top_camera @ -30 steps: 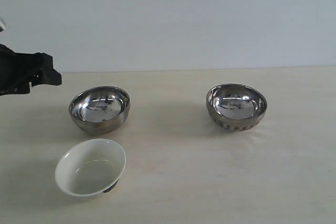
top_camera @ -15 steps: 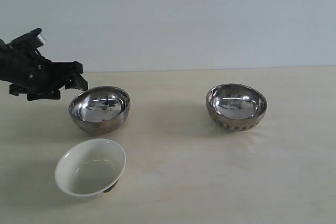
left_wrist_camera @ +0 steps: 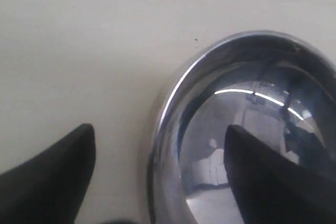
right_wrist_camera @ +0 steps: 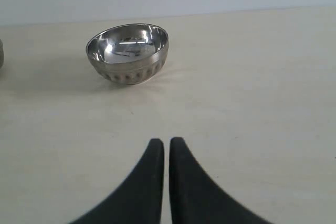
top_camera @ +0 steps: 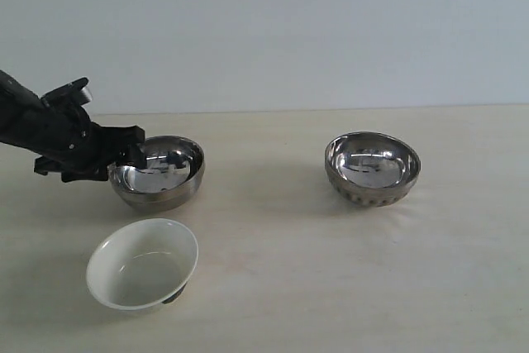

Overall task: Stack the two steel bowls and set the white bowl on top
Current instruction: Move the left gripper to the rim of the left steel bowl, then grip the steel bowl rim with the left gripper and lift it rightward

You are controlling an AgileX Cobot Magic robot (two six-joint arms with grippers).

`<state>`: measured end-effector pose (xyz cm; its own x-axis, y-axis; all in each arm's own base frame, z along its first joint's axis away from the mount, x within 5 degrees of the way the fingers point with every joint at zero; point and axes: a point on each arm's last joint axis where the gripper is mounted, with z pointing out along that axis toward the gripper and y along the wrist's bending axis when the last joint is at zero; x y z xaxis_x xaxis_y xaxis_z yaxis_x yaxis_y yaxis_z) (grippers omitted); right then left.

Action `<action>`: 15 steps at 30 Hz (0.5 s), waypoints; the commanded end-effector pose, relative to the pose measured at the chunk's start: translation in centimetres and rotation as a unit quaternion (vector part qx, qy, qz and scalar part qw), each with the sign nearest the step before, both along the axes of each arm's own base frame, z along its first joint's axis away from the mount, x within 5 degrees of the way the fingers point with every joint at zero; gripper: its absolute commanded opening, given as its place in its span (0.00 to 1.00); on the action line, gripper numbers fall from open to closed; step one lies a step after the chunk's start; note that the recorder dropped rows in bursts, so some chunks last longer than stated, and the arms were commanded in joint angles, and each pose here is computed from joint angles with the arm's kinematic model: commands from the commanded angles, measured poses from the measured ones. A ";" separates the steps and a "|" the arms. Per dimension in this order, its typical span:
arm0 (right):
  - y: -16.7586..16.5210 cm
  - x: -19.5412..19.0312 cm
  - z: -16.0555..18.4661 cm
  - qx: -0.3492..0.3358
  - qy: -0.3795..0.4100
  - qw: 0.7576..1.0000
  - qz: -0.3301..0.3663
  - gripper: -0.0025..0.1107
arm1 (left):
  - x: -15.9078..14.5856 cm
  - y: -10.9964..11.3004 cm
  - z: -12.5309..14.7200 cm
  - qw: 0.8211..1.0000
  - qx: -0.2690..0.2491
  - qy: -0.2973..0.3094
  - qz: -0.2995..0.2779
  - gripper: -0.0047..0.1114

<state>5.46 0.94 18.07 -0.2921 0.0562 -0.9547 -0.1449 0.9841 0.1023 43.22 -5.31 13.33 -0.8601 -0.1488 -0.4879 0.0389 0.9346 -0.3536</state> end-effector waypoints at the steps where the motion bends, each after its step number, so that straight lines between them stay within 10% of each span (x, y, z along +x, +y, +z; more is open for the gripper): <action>1: 0.0 0.0 0.1 -0.004 -0.003 1.000 -0.003 0.02 | 0.2 -0.2 -0.7 1.000 0.004 0.001 -0.002 0.56; 6: 0.0 0.0 0.1 -0.004 -0.003 1.000 -0.003 0.02 | 0.3 -0.2 -0.7 1.000 0.012 -0.006 -0.006 0.37; 9: 0.0 0.0 0.1 -0.004 -0.003 1.000 -0.003 0.02 | 0.3 -0.2 -0.7 1.000 0.015 -0.007 -0.014 0.07; 15: 0.0 0.0 0.1 -0.004 -0.003 1.000 -0.003 0.02 | 0.2 -0.3 -0.5 1.000 0.012 -0.006 -0.020 0.07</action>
<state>5.46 0.94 18.07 -0.2921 0.0562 -0.9547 -0.1449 0.9841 0.1023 43.40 -5.21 12.39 -0.8608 -0.1142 -0.4959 0.0624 0.9435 -0.3255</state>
